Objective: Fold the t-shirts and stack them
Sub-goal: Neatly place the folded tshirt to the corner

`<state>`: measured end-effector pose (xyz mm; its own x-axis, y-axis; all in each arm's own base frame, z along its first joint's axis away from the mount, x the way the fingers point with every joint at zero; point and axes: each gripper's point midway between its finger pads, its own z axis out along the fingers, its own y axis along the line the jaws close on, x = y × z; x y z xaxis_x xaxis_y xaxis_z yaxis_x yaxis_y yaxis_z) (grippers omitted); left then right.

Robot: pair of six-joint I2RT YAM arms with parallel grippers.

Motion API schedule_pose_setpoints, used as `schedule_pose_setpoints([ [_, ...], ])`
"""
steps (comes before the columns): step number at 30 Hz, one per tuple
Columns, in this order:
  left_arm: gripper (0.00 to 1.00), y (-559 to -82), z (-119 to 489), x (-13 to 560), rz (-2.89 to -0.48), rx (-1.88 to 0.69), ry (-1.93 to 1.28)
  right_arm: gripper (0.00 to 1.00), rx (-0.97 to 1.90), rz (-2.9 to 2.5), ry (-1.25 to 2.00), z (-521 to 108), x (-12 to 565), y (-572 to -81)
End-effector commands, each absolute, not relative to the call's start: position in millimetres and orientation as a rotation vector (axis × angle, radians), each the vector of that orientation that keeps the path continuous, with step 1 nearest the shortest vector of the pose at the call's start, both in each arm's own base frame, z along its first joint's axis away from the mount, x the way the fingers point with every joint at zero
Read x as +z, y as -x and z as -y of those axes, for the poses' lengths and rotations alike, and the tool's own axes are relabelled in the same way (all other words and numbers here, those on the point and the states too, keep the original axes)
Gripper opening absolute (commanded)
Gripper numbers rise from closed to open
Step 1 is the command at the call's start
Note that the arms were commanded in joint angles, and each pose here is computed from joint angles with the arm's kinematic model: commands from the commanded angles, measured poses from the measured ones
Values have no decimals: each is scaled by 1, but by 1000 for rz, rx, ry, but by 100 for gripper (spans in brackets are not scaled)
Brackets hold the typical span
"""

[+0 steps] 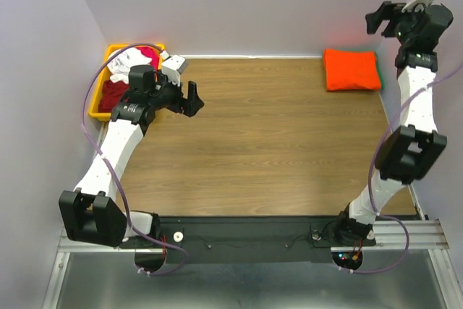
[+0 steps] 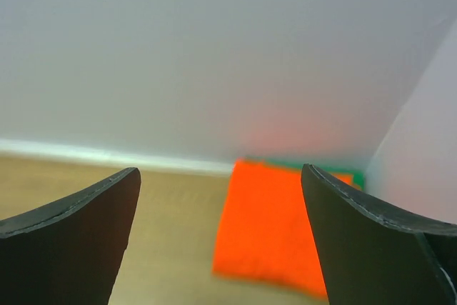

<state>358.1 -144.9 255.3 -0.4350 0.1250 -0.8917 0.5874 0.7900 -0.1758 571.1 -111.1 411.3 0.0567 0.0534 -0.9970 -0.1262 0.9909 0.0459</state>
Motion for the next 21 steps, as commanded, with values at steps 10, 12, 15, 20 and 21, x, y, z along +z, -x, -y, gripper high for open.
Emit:
schedule_pose_setpoints([
  [10,99,-323,109,182,-2166,-381,-601,100,376,-2198,232,9,216,-356],
  [12,99,-320,104,179,-2169,-355,-595,100,382,-2214,239,4,206,-342],
  [15,99,-314,98,168,-2186,-319,-592,100,403,-2288,216,0,175,-326],
  [20,99,-309,98,174,-2142,-318,-588,100,371,-2305,195,2,168,-317],
  [21,99,-310,98,180,-2127,-314,-582,100,366,-2303,194,3,168,-317],
])
